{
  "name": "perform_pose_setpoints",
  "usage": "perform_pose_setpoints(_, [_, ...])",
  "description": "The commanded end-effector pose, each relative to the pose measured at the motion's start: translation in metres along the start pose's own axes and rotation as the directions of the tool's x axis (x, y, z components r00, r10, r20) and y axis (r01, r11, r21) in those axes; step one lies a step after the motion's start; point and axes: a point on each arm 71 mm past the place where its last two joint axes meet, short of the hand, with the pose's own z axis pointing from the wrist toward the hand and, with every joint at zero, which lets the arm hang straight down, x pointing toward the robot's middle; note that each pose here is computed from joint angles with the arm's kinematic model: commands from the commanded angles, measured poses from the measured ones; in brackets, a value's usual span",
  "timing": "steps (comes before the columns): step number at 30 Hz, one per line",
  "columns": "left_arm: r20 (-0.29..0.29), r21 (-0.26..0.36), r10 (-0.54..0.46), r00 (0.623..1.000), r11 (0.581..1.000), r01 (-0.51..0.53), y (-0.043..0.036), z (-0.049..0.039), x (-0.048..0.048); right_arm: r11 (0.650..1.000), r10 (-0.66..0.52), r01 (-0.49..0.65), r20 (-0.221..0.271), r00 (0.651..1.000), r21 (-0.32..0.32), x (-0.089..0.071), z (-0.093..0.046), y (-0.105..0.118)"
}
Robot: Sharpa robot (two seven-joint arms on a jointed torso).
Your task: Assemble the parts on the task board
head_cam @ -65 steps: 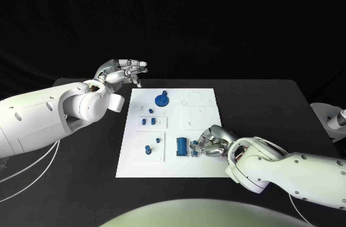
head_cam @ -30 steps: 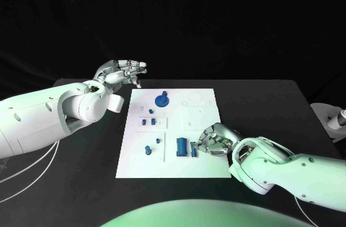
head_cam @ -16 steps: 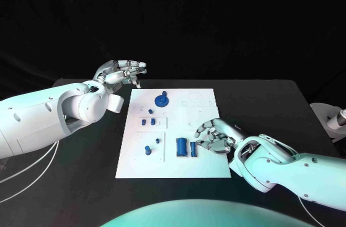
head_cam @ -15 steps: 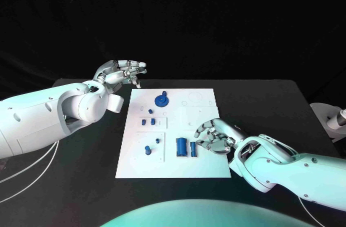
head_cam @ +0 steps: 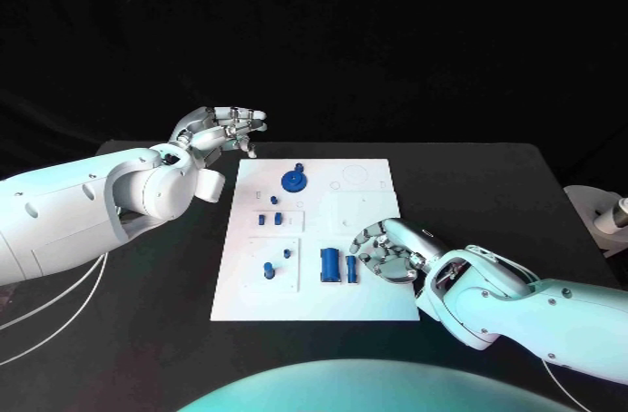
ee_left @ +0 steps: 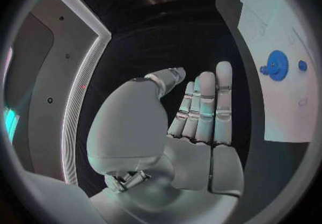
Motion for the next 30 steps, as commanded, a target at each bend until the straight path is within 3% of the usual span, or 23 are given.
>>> perform_pose_setpoints(1, [-0.016, 0.006, -0.01, 1.0, 1.0, 0.01, -0.0009, 0.0004, 0.0022, 1.0, -0.021, 0.021, -0.034, 0.999, -0.022, 0.0033, 0.0001, 0.001])
perform_pose_setpoints(30, [-0.015, 0.005, -0.009, 1.0, 1.0, 0.009, -0.0009, 0.0003, 0.0018, 0.999, -0.035, 0.036, -0.072, 0.997, 0.004, 0.0078, 0.004, -0.002])
